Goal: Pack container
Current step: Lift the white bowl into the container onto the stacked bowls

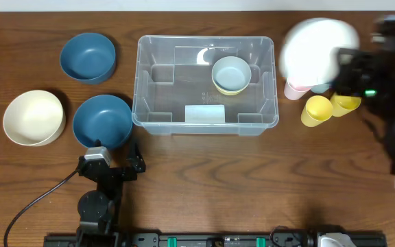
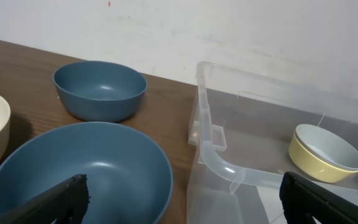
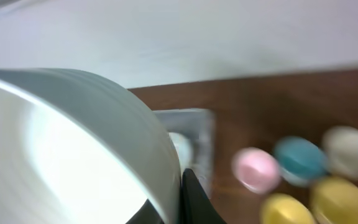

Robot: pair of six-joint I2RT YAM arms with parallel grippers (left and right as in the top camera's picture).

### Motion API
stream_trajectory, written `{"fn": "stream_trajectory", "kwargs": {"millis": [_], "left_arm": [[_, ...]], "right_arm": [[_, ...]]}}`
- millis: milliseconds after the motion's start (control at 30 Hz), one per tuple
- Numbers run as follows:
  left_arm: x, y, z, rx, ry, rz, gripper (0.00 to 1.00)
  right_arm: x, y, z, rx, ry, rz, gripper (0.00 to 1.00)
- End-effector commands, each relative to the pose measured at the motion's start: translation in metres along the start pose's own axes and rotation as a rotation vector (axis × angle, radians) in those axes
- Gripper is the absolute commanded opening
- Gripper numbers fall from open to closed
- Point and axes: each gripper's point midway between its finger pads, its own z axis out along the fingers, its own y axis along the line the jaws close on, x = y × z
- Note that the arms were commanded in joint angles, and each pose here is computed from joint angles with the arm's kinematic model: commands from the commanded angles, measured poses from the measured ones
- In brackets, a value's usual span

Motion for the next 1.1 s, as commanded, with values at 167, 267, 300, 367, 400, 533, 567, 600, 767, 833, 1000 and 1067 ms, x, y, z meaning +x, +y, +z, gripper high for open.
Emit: {"fn": "stream_trajectory", "kwargs": {"millis": [167, 267, 300, 367, 400, 533, 567, 600, 767, 833, 1000, 1067], "left_arm": [[0.016, 0.009, 0.001, -0.035, 0.043, 0.017, 0.98], [0.016, 0.009, 0.001, -0.035, 0.043, 0.017, 0.98], [0.016, 0.009, 0.001, -0.035, 0.043, 0.017, 0.98], [0.016, 0.009, 0.001, -0.035, 0.043, 0.017, 0.98], [0.016, 0.009, 0.001, -0.035, 0.043, 0.017, 0.98], [0.016, 0.009, 0.001, -0.035, 0.043, 0.017, 0.98], [0.016, 0.009, 0.001, -0.035, 0.043, 0.017, 0.98], [0.016, 0.009, 0.001, -0.035, 0.043, 0.017, 0.98], [0.016, 0.009, 0.001, -0.035, 0.043, 0.017, 0.98], [0.016, 0.009, 0.001, -0.035, 0.043, 0.017, 0.98], [0.016, 0.009, 0.001, -0.035, 0.043, 0.017, 0.98], [0.016, 0.009, 0.001, -0.035, 0.043, 0.017, 0.98]], "right_arm": [[0.027, 0.069, 0.06, -0.022, 0.065, -0.199, 0.09], [0.037, 0.067, 0.102, 0.045, 0.088, -0.154, 0.11], [0.04, 0.066, 0.111, 0.051, 0.095, -0.143, 0.11], [0.049, 0.064, 0.139, 0.064, 0.118, -0.118, 0.12], [0.055, 0.061, 0.154, 0.079, 0.132, -0.105, 0.11], [0.083, 0.041, 0.198, 0.167, 0.193, -0.073, 0.08], [0.091, 0.036, 0.207, 0.181, 0.216, -0.069, 0.08], [0.1, 0.031, 0.216, 0.195, 0.24, -0.066, 0.08], [0.14, 0.007, 0.247, 0.263, 0.342, -0.034, 0.03], [0.148, 0.001, 0.254, 0.279, 0.363, -0.024, 0.02], [0.151, -0.002, 0.258, 0.281, 0.364, -0.012, 0.02], [0.147, 0.0, 0.257, 0.276, 0.356, -0.016, 0.05]]}}
